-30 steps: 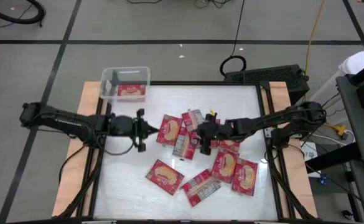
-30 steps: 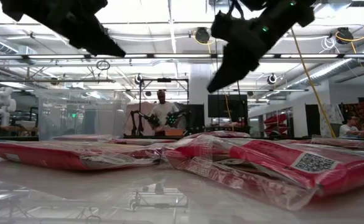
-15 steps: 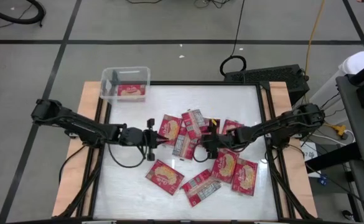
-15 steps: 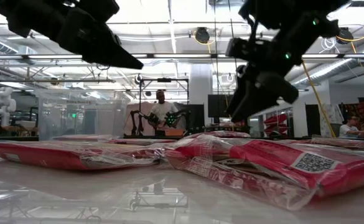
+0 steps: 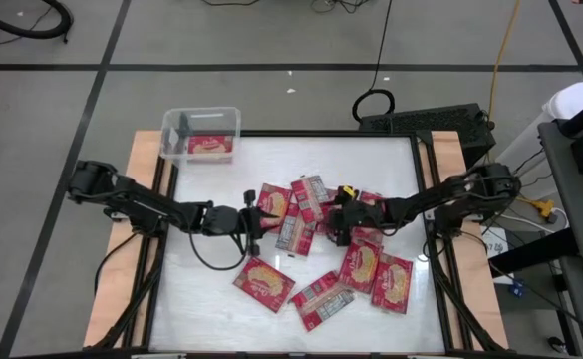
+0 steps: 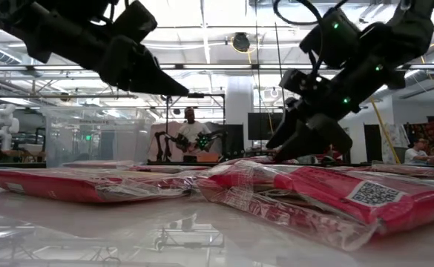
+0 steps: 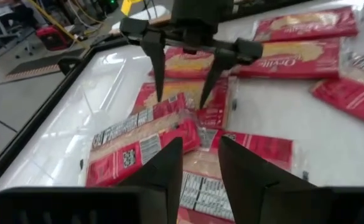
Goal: Sort popcorn bags into baskets
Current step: Put the red popcorn bag into the transparent container
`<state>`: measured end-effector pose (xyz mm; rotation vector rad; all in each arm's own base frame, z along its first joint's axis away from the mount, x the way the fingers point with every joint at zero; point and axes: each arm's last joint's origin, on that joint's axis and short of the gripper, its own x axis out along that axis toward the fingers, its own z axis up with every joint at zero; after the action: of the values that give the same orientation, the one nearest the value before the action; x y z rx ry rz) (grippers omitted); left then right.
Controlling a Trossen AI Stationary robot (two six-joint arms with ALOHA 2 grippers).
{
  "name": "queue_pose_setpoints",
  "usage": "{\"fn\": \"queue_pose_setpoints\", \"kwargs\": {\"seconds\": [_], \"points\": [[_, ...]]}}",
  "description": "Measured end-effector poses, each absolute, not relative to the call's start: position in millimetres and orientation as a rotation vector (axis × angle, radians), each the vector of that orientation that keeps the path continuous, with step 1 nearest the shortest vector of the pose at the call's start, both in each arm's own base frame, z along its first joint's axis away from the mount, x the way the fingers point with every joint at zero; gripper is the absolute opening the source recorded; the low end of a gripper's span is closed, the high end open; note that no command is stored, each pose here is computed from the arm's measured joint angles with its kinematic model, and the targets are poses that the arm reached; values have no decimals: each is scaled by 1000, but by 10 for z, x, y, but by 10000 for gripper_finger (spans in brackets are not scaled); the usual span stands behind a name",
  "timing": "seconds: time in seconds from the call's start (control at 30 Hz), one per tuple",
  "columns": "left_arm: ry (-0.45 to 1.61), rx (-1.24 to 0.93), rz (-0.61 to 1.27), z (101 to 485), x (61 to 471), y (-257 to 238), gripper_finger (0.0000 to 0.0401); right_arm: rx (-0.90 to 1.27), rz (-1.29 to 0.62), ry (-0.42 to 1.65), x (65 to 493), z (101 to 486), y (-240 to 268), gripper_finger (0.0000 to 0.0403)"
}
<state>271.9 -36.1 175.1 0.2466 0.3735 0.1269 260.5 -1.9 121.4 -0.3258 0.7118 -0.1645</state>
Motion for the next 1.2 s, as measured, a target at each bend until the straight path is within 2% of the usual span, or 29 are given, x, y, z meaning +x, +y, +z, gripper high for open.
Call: {"fn": "queue_pose_setpoints", "kwargs": {"seconds": [0.1,0.23,0.4,0.5,0.7,0.77,0.93,1.2], "points": [[388,244,141,1703,2741,-325,115,-311,-162,719,2621,1157,-45,263],[387,240,168,1706,2753,-249,115,-401,-170,688,2702,1054,-53,257],[394,239,196,1703,2758,-167,115,-485,-243,667,2777,975,-79,222],[400,248,202,1700,2758,-143,115,-500,-246,676,2802,958,-93,175],[405,246,208,1696,2758,-120,115,-460,-241,640,2807,1039,-88,40],[407,239,209,1694,2757,-121,115,-452,-248,605,2810,1114,-88,12],[408,225,196,1689,2753,-160,115,-386,-279,472,2788,1428,-86,15],[382,212,159,1706,2750,-282,117,-96,-339,269,2642,1910,-192,3]]}}
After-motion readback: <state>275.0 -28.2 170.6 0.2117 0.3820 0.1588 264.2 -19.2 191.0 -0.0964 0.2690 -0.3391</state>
